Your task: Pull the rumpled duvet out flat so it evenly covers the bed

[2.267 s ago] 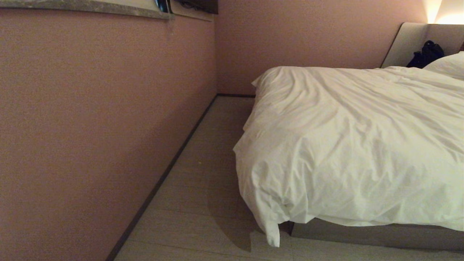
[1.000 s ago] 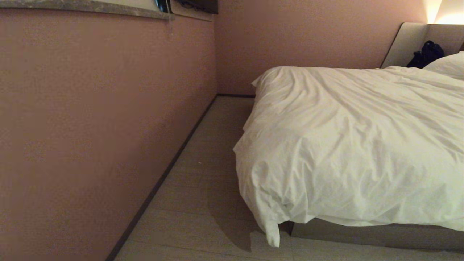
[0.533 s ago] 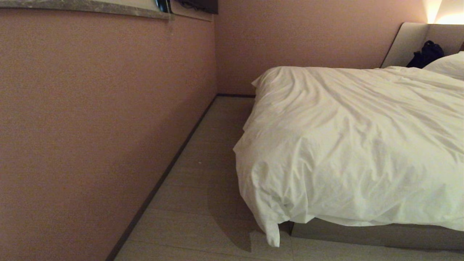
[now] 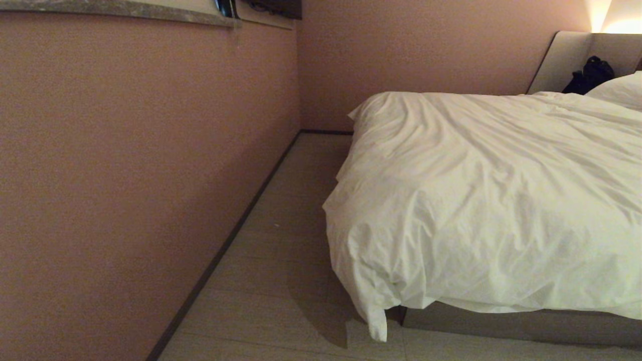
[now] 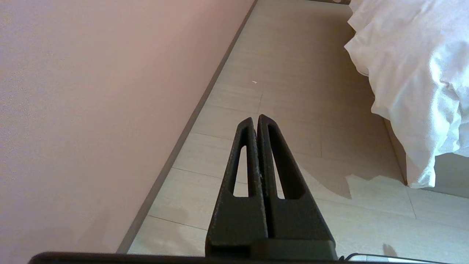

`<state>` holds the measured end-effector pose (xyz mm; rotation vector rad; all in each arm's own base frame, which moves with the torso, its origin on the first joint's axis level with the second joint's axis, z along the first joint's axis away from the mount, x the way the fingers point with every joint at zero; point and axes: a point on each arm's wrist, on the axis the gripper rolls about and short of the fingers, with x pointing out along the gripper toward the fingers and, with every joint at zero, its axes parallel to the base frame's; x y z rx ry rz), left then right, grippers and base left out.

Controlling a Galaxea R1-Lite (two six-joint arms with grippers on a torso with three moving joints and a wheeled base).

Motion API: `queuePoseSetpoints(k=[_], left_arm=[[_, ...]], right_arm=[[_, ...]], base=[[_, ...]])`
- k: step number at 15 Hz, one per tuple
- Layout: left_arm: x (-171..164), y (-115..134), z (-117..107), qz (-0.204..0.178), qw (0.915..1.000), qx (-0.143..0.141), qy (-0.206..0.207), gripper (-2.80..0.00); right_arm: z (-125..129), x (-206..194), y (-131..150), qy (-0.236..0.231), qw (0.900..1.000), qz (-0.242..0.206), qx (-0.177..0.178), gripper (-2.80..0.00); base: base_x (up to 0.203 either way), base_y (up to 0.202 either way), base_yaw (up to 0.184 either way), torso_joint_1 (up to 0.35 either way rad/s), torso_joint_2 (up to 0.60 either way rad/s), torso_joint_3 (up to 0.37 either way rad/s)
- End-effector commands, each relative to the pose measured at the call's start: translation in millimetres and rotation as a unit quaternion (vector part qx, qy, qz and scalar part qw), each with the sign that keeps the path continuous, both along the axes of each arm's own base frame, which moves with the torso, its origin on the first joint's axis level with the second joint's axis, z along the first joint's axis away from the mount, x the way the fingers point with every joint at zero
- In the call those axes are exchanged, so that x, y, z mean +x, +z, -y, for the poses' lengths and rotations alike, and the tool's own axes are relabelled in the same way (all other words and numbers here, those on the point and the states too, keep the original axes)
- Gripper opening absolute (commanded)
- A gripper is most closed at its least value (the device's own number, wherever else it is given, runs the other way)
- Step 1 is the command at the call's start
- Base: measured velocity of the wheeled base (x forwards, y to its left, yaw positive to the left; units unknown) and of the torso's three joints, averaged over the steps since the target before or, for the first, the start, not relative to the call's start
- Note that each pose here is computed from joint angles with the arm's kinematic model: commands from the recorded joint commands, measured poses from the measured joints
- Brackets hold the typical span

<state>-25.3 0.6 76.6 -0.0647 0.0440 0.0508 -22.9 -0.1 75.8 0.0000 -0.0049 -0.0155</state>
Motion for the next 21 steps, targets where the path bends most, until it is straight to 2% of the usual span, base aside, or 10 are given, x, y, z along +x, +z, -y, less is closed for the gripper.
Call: queuePoseSetpoints(k=[1, 21], left_arm=[[0.0, -0.1, 0.0, 0.000, 1.0000, 0.000, 0.001, -2.80], [0.0, -0.1, 0.0, 0.000, 1.0000, 0.000, 0.000, -2.80]], right_arm=[[0.0, 0.1, 0.1, 0.000, 1.000, 0.000, 0.000, -2.80], [0.0, 0.1, 0.0, 0.000, 1.000, -0.001, 0.003, -2.80]], base=[[0.000, 0.000, 0.000, 0.000, 0.00, 0.000], [0.000, 0.000, 0.000, 0.000, 0.00, 0.000]])
